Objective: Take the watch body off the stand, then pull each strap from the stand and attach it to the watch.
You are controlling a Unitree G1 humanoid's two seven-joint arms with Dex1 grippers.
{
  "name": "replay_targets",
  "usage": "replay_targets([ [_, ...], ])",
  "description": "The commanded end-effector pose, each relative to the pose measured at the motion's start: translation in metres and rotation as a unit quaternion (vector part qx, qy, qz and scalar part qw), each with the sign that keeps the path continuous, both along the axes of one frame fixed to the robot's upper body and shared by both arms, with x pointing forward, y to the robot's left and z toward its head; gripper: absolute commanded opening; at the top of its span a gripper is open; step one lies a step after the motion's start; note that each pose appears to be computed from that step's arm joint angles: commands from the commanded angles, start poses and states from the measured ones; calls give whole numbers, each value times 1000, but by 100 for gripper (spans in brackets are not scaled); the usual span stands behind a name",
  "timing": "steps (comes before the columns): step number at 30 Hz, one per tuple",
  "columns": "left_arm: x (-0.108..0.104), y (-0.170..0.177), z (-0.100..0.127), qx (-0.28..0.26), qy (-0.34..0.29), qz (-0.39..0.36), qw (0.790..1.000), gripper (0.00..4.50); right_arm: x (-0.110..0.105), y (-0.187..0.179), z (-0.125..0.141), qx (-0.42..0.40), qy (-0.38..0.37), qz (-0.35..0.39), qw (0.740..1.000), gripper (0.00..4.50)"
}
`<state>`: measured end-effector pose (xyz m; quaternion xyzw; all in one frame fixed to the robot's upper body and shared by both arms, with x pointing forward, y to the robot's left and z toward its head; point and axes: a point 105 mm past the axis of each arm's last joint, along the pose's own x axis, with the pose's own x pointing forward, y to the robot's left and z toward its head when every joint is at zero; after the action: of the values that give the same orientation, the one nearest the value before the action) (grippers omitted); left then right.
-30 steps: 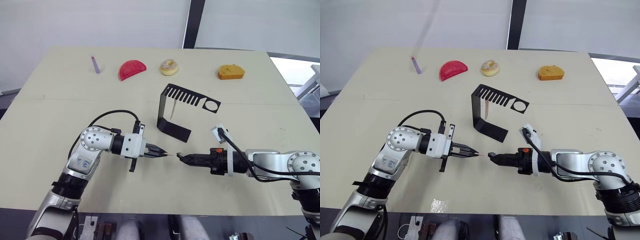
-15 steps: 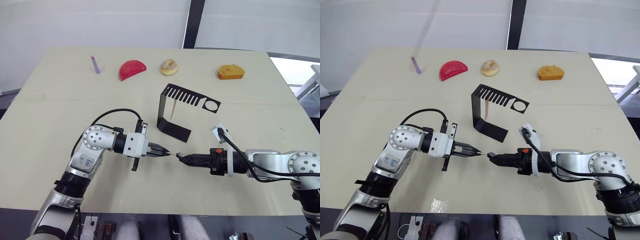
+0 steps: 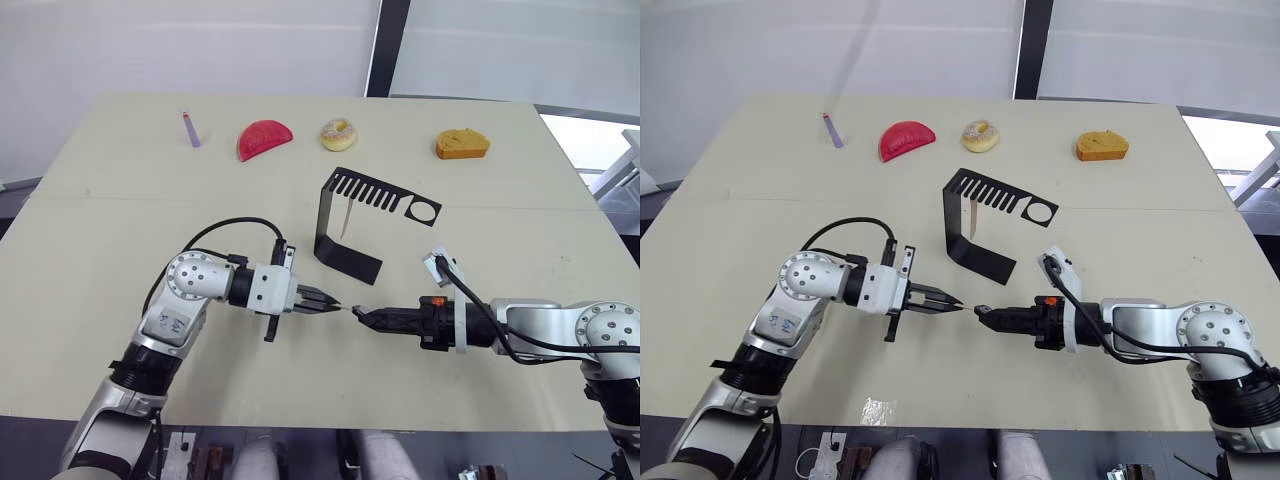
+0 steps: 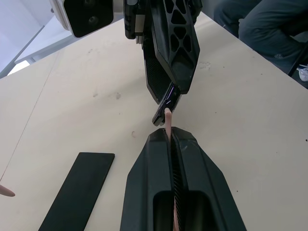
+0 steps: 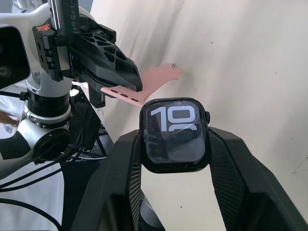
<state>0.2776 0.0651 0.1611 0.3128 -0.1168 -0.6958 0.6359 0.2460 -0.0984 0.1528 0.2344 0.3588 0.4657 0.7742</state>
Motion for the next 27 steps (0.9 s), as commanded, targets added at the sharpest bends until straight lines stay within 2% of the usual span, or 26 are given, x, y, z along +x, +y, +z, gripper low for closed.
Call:
replay_targets([
  [1,-2,-4,5,-2,-14,-7,1000,0,-5,5,11,12,-15,14,1000,149],
  [27,-5,-19,5,-12,-18,-20,1000,0,-4,10,10,-4,-19,16,1000,149],
])
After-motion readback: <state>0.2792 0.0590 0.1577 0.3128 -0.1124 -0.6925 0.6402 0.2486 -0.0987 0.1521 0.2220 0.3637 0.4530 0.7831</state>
